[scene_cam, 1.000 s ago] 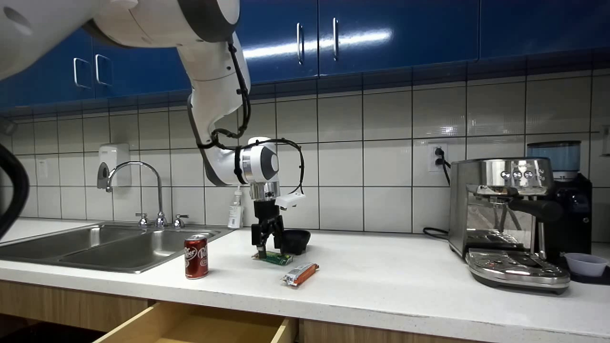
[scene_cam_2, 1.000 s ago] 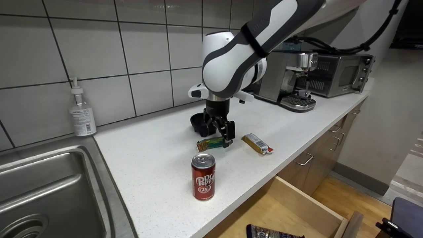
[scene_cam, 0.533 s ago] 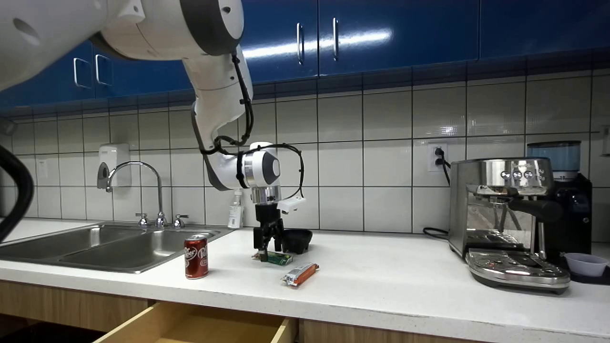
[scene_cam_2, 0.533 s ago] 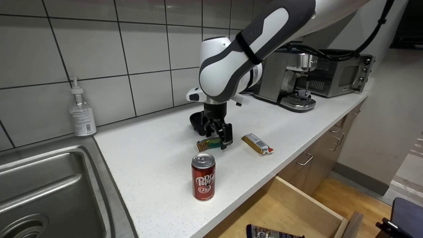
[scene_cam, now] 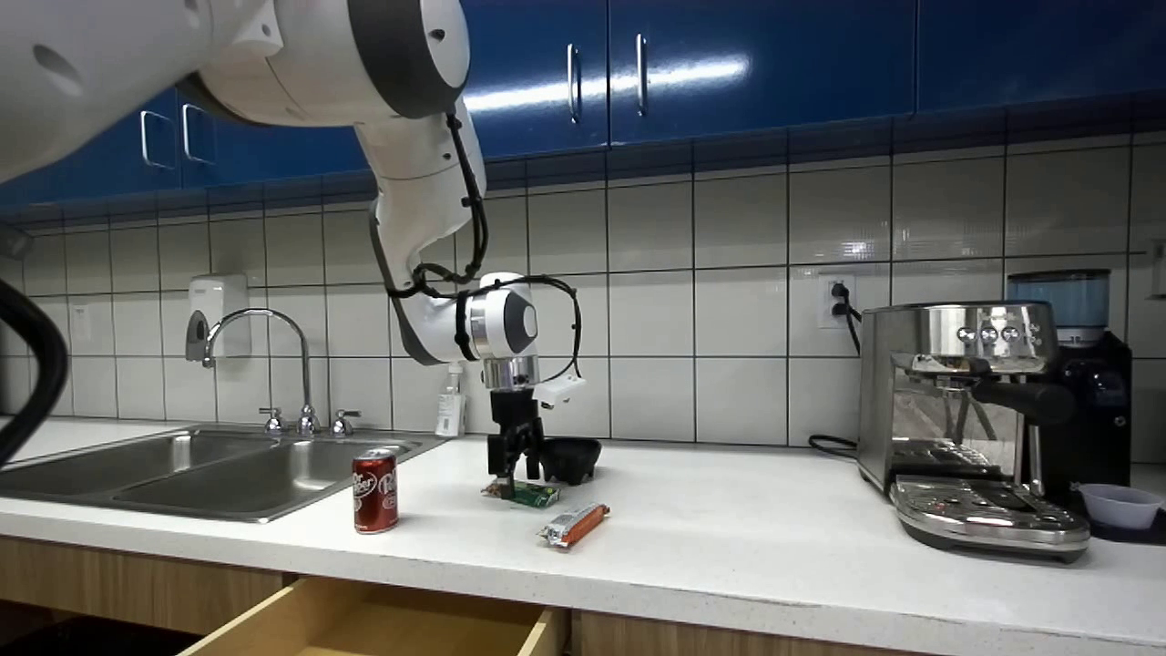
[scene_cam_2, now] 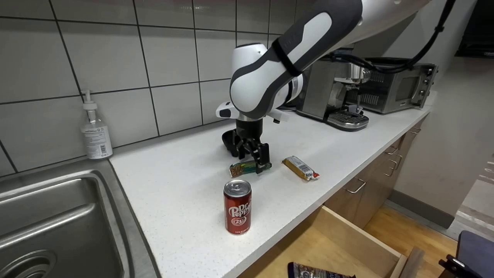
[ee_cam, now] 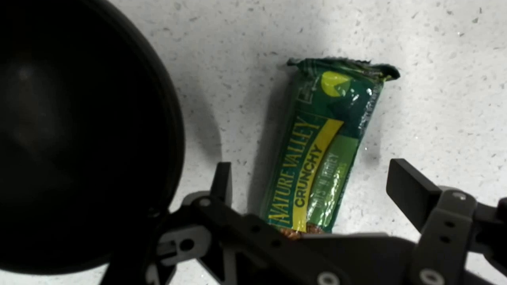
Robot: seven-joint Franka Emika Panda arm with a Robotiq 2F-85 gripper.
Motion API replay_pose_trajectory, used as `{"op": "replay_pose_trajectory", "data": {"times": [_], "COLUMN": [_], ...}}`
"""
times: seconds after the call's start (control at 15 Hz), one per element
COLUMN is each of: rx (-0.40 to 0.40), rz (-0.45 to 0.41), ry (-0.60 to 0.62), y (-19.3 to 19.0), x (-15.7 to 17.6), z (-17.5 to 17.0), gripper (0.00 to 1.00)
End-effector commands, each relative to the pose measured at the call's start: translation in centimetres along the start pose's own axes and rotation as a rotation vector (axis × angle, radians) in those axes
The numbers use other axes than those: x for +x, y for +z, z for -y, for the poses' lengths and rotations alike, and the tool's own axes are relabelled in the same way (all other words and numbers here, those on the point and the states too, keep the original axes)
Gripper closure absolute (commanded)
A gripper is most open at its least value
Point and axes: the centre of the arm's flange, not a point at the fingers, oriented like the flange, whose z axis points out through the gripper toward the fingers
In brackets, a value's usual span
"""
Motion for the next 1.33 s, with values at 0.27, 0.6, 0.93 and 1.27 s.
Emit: {"op": "replay_pose_trajectory", "data": {"times": [0.27,0.6,0.93,1.27], "rx": [0.025,0.032,0.016,-0.001], "rz": [-0.010,-0.016,-0.010,-0.006], "ry": [-0.020,-0.019,-0.015,-0.016], "y": [0.8,1.1,-0.2,-1.2], "x": [-0.3,-0.4,-0.5,-0.5], "z": [-1.6,-1.5,-1.8,-1.6], "gripper": [0.00,0.34,0.75,0.85]}}
